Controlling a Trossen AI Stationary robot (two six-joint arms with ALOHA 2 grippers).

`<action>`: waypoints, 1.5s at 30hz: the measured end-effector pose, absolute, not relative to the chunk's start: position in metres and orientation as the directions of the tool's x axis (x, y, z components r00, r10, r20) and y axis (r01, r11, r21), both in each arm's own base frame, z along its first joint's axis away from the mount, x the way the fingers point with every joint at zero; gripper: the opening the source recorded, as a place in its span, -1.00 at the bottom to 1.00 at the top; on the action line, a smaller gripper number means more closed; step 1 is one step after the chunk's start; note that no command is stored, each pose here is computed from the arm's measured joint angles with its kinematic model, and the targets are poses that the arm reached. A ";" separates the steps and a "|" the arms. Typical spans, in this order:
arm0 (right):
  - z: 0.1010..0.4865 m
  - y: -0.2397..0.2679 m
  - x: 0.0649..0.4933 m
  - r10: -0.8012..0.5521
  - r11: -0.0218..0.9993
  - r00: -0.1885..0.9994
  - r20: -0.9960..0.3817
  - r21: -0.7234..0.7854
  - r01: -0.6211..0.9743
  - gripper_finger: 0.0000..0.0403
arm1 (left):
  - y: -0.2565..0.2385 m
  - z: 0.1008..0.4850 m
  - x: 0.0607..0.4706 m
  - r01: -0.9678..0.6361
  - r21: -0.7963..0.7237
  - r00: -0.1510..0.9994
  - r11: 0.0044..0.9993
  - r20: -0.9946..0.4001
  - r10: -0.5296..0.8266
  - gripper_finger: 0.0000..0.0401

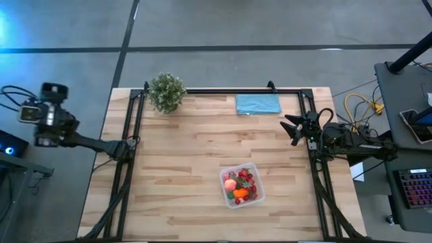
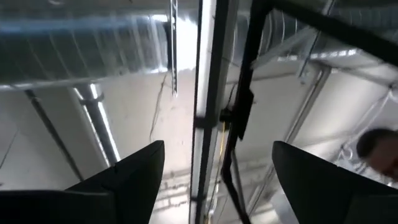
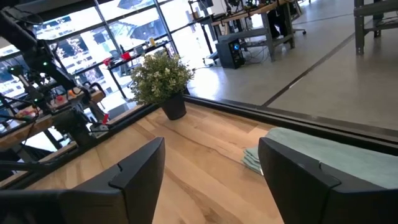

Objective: Pick and placing Produce into tupperware
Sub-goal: Return to Home Position

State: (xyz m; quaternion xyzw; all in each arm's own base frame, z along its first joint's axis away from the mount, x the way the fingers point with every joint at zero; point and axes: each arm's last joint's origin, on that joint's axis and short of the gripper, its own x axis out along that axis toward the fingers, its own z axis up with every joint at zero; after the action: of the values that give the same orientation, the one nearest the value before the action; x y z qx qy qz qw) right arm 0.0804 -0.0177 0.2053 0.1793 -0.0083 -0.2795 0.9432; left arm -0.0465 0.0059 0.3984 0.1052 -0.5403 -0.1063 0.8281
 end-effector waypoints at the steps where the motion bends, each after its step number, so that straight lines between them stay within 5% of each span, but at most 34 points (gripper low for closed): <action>1: 0.205 -0.018 0.080 -0.530 0.779 0.844 -0.085 0.343 0.524 0.24 | 0.005 0.397 -0.045 0.046 0.295 0.404 0.954 0.868 -0.288 0.41; 7: 0.205 -0.018 0.080 -0.530 0.779 0.844 -0.084 0.343 0.524 0.22 | 0.004 0.407 -0.045 -0.167 0.200 0.425 0.965 0.898 -0.113 0.41; 23: 0.205 -0.018 0.080 -0.530 0.779 0.844 -0.084 0.343 0.524 0.23 | -0.004 0.405 -0.009 -0.248 0.112 0.581 0.962 0.812 0.056 0.41; 32: 0.205 -0.018 0.080 -0.530 0.779 0.844 -0.084 0.343 0.524 0.22 | 0.006 0.368 0.006 -0.312 -0.135 0.810 0.941 0.480 0.337 0.41; 35: 0.205 -0.018 0.080 -0.530 0.779 0.844 -0.084 0.344 0.524 0.23 | 0.006 0.357 0.011 -0.292 -0.151 0.854 0.945 0.403 0.328 0.41; 40: 0.205 -0.018 0.080 -0.530 0.779 0.844 -0.084 0.343 0.524 0.22 | 0.002 0.350 0.017 -0.117 -0.053 0.892 0.992 0.432 0.129 0.41; 45: 0.205 -0.018 0.080 -0.530 0.779 0.844 -0.084 0.343 0.524 0.22 | 0.001 0.337 0.020 -0.077 -0.038 0.884 0.996 0.460 0.086 0.41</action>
State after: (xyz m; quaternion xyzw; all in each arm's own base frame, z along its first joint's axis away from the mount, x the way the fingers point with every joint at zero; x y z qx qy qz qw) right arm 0.0804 -0.0177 0.2053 0.1795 -0.0085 -0.2794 0.9432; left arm 0.0201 0.0012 0.3368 -0.0091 -0.2372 0.0421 0.9705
